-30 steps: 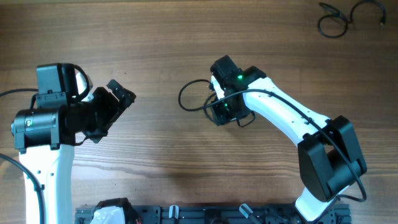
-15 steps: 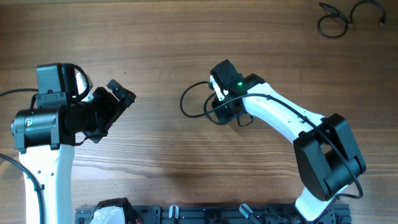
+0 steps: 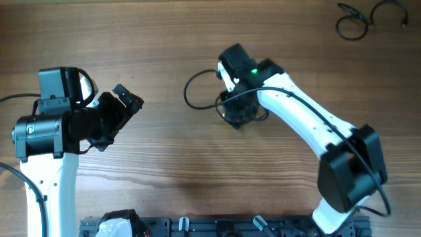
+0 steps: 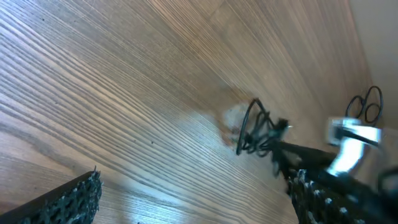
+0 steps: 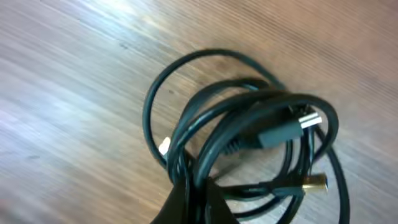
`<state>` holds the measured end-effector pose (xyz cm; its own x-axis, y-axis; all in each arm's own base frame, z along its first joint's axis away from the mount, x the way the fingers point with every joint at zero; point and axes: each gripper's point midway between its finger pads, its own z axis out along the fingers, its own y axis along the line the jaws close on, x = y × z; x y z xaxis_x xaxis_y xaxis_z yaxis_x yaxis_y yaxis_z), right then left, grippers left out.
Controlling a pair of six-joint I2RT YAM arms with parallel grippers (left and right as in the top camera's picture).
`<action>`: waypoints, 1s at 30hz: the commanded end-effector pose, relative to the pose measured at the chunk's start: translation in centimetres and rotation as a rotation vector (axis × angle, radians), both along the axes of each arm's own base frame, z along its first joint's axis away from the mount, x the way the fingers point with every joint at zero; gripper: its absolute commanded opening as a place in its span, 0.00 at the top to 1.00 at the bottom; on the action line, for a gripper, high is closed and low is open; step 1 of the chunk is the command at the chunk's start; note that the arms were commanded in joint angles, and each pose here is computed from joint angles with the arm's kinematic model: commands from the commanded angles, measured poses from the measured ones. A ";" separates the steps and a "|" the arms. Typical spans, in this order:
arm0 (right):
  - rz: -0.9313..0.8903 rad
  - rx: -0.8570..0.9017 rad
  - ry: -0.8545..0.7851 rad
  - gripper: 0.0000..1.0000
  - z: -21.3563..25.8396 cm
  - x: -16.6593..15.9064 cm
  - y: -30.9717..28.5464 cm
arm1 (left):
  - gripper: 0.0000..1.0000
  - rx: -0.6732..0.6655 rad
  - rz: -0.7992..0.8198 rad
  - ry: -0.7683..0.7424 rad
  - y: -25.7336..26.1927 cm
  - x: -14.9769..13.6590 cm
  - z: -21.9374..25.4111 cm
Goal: Untangle cables
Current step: 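Grasp a strand of the remaining black coil with the right gripper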
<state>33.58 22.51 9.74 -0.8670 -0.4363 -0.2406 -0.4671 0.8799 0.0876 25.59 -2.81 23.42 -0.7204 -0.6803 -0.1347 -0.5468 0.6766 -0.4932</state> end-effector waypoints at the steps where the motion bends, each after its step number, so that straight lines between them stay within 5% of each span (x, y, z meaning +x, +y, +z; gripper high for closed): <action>1: -0.023 0.127 -0.084 0.96 5.5 0.3 1.2 | 0.00 0.016 -0.006 -0.002 0.1 0.0 -0.1; 6: -0.022 0.140 -0.066 0.96 5.8 -0.2 1.2 | 0.00 0.015 -0.006 -0.002 0.1 0.0 -0.1; 8: -0.247 0.018 -0.128 0.96 5.6 1.3 -1.9 | 0.00 0.016 -0.006 -0.002 0.1 0.0 -0.1; 12: 0.131 0.313 0.034 0.96 6.9 -2.8 4.2 | 0.00 0.016 -0.006 -0.002 0.1 0.0 -0.1; 14: 0.079 0.283 0.016 0.96 6.7 -2.1 3.6 | 0.00 0.016 -0.006 -0.002 0.1 0.0 -0.1; 16: -0.170 0.113 -0.065 0.96 5.8 0.2 0.0 | 0.00 0.015 -0.006 -0.002 0.1 0.0 -0.1; 22: -0.094 0.226 -0.111 0.96 10.2 0.4 1.8 | 0.00 0.015 -0.006 -0.002 0.1 0.0 -0.1; 30: -0.078 0.063 0.024 0.91 3.5 -1.7 -0.4 | 0.00 0.015 -0.006 -0.002 0.1 0.0 -0.1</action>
